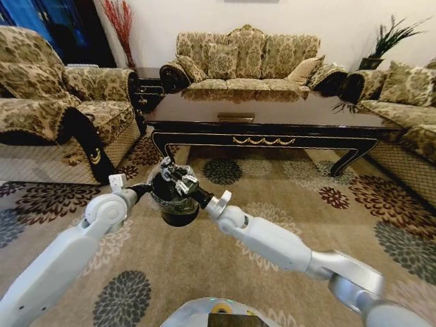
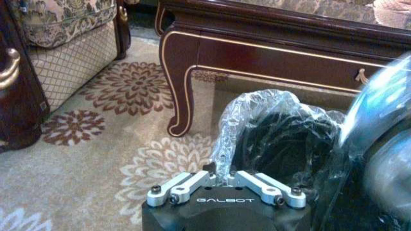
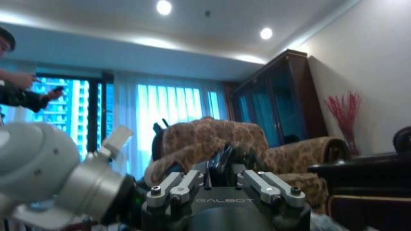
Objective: Move to the front of the table and pick up the trash from the floor, then place it into the trash bin.
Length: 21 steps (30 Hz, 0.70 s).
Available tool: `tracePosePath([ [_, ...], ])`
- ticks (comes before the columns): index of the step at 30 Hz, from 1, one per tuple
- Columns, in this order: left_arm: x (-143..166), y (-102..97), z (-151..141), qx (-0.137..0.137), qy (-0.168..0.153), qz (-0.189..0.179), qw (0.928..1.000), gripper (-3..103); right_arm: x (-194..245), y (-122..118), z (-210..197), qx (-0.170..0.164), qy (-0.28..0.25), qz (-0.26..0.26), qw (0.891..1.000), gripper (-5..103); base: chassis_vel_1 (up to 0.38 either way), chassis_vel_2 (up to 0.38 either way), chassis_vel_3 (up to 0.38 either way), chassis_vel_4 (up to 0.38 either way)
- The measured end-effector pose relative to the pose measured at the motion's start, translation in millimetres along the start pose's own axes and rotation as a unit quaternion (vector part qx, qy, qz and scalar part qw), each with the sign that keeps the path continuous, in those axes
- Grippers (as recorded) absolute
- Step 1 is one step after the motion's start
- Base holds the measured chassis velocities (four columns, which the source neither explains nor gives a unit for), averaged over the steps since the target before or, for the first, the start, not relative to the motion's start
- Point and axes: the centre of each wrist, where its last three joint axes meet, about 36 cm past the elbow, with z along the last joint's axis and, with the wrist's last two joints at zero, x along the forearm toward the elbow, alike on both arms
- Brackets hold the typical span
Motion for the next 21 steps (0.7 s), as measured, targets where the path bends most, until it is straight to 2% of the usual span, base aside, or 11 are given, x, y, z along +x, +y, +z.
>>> tracePosePath([
  [7, -0.7, 1.5, -2.5, 0.0, -0.002, 0.0, 1.0, 3, 2.6, -7.8, 1.7, 0.005, 0.012, 0.01, 1.0, 49, 0.0, 0.0, 0.0, 0.0],
  [9, -1.7, 1.7, -1.2, 0.001, -0.001, 0.0, 1.0, 3, 5.4, -13.8, 0.5, 0.004, 0.017, 0.043, 0.999, 61, 0.0, 0.0, 0.0, 0.0],
  [10, -1.7, 1.7, -1.2, 0.001, -0.001, 0.0, 1.0, 3, 5.4, -13.8, 0.5, 0.004, 0.017, 0.043, 0.999, 61, 0.0, 0.0, 0.0, 0.0],
  [12, -4.5, 1.2, 6.7, 0.004, 0.007, -0.001, 1.0, 3, 9.8, -26.3, -2.9, 0.002, 0.022, 0.124, 0.992, 71, 0.0, 0.0, 0.0, 0.0],
  [13, -4.5, 1.2, 6.7, 0.004, 0.007, -0.001, 1.0, 3, 9.8, -26.3, -2.9, 0.002, 0.022, 0.124, 0.992, 71, 0.0, 0.0, 0.0, 0.0],
  [14, -5.8, 1.6, 10.1, 0.004, 0.01, -0.003, 0.9999, 3, 12.1, -32.1, -4.6, 0.005, 0.023, 0.152, 0.988, 71, 0.0, 0.0, 0.0, 0.0],
  [16, -11.0, 3.3, 21.0, 0.008, 0.019, -0.008, 0.9998, 3, 27.0, -53.7, -11.1, 0.019, 0.029, 0.23, 0.973, 83, 0.0, 0.0, 0.0, 0.0],
  [17, -11.0, 3.3, 21.0, 0.008, 0.019, -0.008, 0.9998, 3, 27.0, -53.7, -11.1, 0.019, 0.029, 0.23, 0.973, 83, 0.0, 0.0, 0.0, 0.0],
  [18, -12.1, 3.5, 22.9, 0.011, 0.021, -0.009, 0.9997, 3, 31.4, -58.7, -13.2, 0.021, 0.03, 0.246, 0.969, 88, 0.0, 0.0, 0.0, 0.0],
  [20, -20.9, 3.6, 33.8, 0.038, 0.032, -0.012, 0.9987, 3, 50.6, -75.3, -20.3, 0.028, 0.033, 0.306, 0.951, 97, 0.0, 0.0, 0.0, 0.0],
  [21, -20.9, 3.6, 33.8, 0.038, 0.032, -0.012, 0.9987, 3, 50.6, -75.3, -20.3, 0.028, 0.033, 0.306, 0.951, 97, 0.0, 0.0, 0.0, 0.0],
])
